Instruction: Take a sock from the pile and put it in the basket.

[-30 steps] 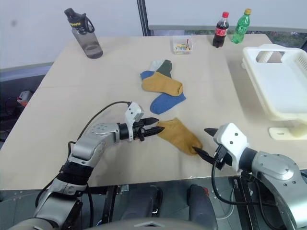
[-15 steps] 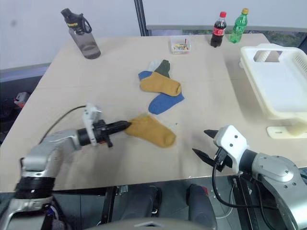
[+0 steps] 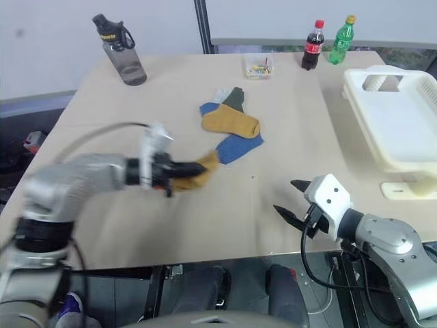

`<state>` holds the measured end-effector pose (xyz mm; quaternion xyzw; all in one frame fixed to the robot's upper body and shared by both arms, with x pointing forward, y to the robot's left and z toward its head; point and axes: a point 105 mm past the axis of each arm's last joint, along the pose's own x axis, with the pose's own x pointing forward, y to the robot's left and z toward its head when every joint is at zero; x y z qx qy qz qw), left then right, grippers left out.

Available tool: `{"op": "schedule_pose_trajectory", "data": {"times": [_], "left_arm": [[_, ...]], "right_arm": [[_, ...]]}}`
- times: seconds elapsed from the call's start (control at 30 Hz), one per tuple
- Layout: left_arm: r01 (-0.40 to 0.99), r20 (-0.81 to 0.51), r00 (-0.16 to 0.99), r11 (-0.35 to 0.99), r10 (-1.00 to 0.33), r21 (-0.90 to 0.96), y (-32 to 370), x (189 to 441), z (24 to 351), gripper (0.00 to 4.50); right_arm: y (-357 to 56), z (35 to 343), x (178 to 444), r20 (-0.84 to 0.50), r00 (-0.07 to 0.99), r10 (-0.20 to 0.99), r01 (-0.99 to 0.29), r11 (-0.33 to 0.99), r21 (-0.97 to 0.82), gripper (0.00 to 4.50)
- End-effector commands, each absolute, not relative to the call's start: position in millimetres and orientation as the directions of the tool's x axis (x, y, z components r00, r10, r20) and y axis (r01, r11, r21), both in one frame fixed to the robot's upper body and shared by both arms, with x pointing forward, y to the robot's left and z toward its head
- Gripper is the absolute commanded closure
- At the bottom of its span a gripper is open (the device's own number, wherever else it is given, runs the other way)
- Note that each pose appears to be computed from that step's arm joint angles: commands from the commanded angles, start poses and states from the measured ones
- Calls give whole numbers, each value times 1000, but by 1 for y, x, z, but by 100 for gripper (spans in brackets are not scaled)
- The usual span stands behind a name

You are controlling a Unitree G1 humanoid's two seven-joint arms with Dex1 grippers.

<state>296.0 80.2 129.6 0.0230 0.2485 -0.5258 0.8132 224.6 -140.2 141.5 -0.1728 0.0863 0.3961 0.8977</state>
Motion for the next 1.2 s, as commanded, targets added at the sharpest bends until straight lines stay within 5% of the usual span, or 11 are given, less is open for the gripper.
{"op": "schedule_pose_trajectory", "data": {"times": [0.03, 0.1, 0.13, 0.23, 0.47, 0.83, 0.9, 1.07, 1.13, 1.2], "left_arm": [[894, -415, 347, 431, -841, -126, 46, 308, 122, 415], [908, -376, 296, 381, -878, -174, 22, 304, 119, 381], [915, -369, 288, 368, -884, -167, 18, 304, 120, 325], [916, -322, 318, 377, -892, -138, 30, 311, 133, 245], [923, -286, 356, 382, -890, -40, 103, 315, 155, 245], [819, -418, 560, 553, -715, 151, 151, 316, 102, 245], [812, -415, 568, 568, -711, 138, 148, 315, 97, 266], [853, -368, 504, 517, -782, 70, 127, 303, 98, 448], [870, -349, 476, 491, -807, 50, 117, 298, 102, 450], [884, -340, 450, 467, -826, 38, 106, 294, 105, 450]], "right_arm": [[-142, 153, 219, -258, 705, 660, -709, 651, -272, 95], [-145, 151, 217, -264, 724, 638, -690, 673, -266, 95], [-146, 150, 216, -266, 731, 628, -682, 684, -258, 95], [-146, 147, 217, -266, 752, 603, -657, 716, -234, 95], [-121, 134, 252, -244, 769, 591, -631, 762, -143, 95], [-88, 96, 307, -355, 697, 623, -682, 729, -60, 95], [-89, 93, 308, -370, 685, 628, -695, 715, -74, 151], [-97, 89, 298, -391, 663, 638, -725, 677, -124, 360], [-106, 91, 296, -390, 680, 621, -709, 692, -136, 446], [-119, 94, 292, -396, 701, 593, -688, 708, -159, 446]]}}
